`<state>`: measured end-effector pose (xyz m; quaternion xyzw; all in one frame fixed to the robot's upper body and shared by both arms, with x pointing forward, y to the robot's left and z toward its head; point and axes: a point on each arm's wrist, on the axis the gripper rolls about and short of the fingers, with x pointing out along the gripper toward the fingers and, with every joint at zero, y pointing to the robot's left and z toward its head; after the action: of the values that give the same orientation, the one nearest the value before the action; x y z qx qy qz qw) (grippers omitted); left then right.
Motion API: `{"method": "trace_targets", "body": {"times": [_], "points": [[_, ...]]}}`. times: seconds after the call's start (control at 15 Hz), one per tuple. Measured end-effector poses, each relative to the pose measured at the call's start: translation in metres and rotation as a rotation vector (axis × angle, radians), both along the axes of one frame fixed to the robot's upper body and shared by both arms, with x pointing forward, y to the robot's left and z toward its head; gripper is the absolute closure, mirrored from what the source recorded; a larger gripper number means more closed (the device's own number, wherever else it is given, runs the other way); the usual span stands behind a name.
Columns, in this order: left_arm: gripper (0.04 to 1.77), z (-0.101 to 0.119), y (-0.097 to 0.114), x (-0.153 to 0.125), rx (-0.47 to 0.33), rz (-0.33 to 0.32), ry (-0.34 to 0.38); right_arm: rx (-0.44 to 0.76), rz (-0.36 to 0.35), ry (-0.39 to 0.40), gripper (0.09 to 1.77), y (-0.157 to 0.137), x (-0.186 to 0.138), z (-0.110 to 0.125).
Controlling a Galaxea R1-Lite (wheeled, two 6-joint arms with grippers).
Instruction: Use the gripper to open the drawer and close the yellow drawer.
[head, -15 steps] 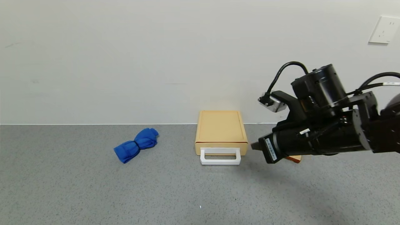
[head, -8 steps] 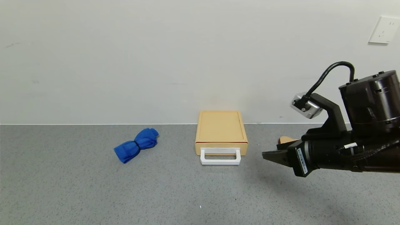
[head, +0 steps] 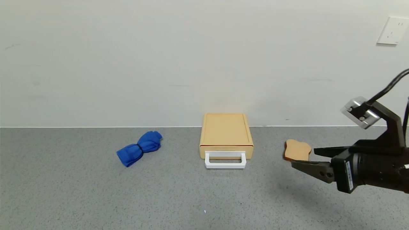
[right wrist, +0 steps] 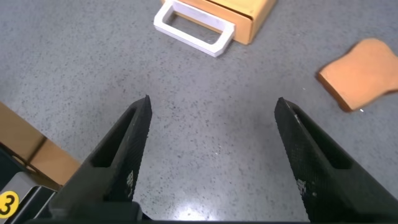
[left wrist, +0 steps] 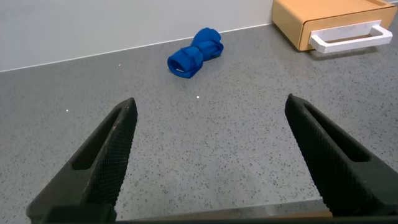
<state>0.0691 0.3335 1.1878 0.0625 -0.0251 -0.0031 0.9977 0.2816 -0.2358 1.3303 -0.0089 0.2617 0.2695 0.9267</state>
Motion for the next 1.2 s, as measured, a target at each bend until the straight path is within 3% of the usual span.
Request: {"method": "trace_targets", "body": {"times": [0.27,0.6,1.0,1.2], "points": [[0.09,0.000,0.000,0.000,0.000,0.000,0.000,0.019,-0.060,-0.040,0.29,-0.024,-0.024,0.003],[0.09,0.000,0.000,0.000,0.000,0.000,0.000,0.061,-0.167,-0.146,0.22,-0.057,-0.063,0.017],[0.09,0.000,0.000,0.000,0.000,0.000,0.000,0.072,-0.354,-0.229,0.19,-0.091,-0.133,0.022],[0.09,0.000,0.000,0.000,0.000,0.000,0.000,0.075,-0.403,-0.265,0.17,-0.097,-0.167,0.016]]}}
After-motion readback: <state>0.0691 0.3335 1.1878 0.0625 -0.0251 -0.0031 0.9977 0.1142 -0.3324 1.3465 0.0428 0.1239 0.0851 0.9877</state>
